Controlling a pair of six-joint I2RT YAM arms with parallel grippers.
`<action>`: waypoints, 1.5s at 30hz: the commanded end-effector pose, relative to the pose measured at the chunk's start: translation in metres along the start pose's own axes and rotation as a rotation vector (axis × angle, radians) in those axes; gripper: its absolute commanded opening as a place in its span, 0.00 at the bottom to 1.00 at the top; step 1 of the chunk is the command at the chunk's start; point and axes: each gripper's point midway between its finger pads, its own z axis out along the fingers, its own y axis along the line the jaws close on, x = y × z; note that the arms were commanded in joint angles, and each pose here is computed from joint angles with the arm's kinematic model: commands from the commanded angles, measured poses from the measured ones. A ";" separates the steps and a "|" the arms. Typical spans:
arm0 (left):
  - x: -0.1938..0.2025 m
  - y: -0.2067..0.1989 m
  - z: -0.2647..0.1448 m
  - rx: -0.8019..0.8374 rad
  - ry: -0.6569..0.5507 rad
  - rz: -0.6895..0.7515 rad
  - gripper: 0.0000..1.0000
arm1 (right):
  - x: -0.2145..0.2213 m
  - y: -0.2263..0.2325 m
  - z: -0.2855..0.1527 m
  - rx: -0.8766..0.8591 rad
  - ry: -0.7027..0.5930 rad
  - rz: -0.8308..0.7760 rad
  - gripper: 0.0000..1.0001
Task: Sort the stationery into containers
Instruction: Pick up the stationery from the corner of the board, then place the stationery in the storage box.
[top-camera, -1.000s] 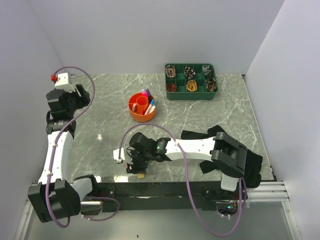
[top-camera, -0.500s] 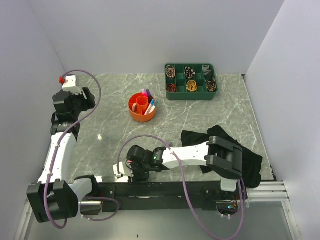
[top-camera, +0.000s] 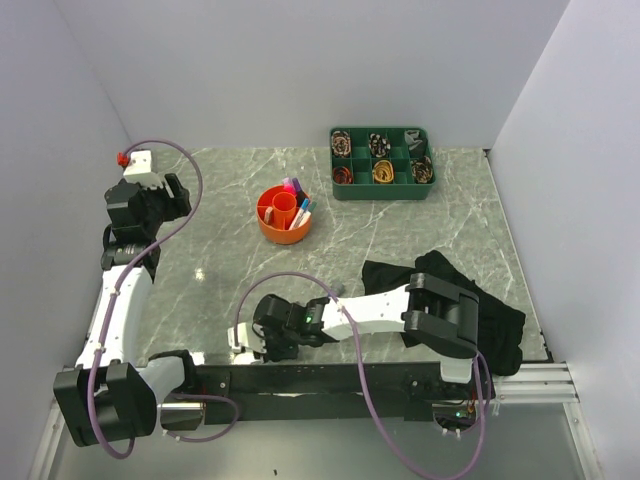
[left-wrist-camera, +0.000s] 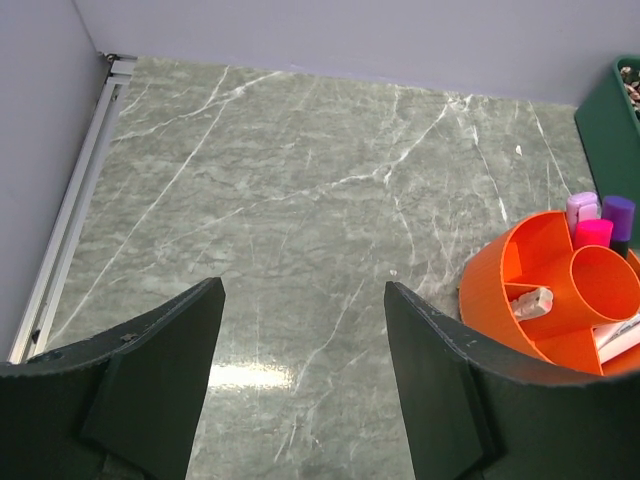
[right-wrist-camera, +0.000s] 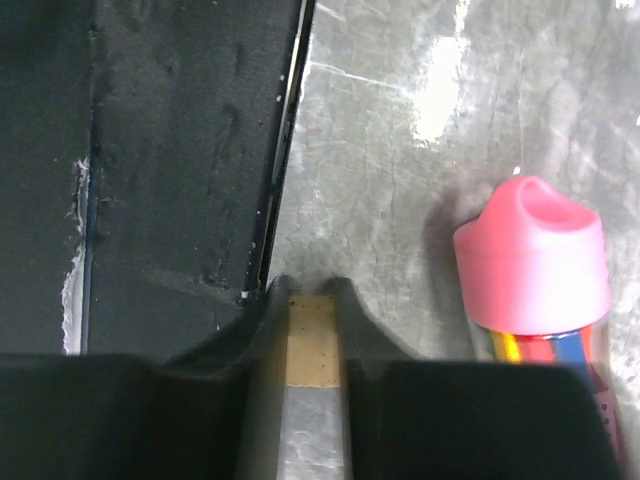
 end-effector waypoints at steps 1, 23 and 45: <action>-0.020 -0.004 -0.006 0.013 -0.041 0.023 0.72 | 0.025 -0.003 -0.003 0.016 0.085 0.009 0.02; 0.017 -0.052 -0.045 0.299 0.189 0.016 0.71 | -0.109 -0.236 -0.191 0.334 -0.295 -0.041 0.00; 0.014 -0.014 -0.052 0.220 0.261 0.037 0.70 | -0.106 -0.294 -0.175 0.320 -0.468 0.046 0.00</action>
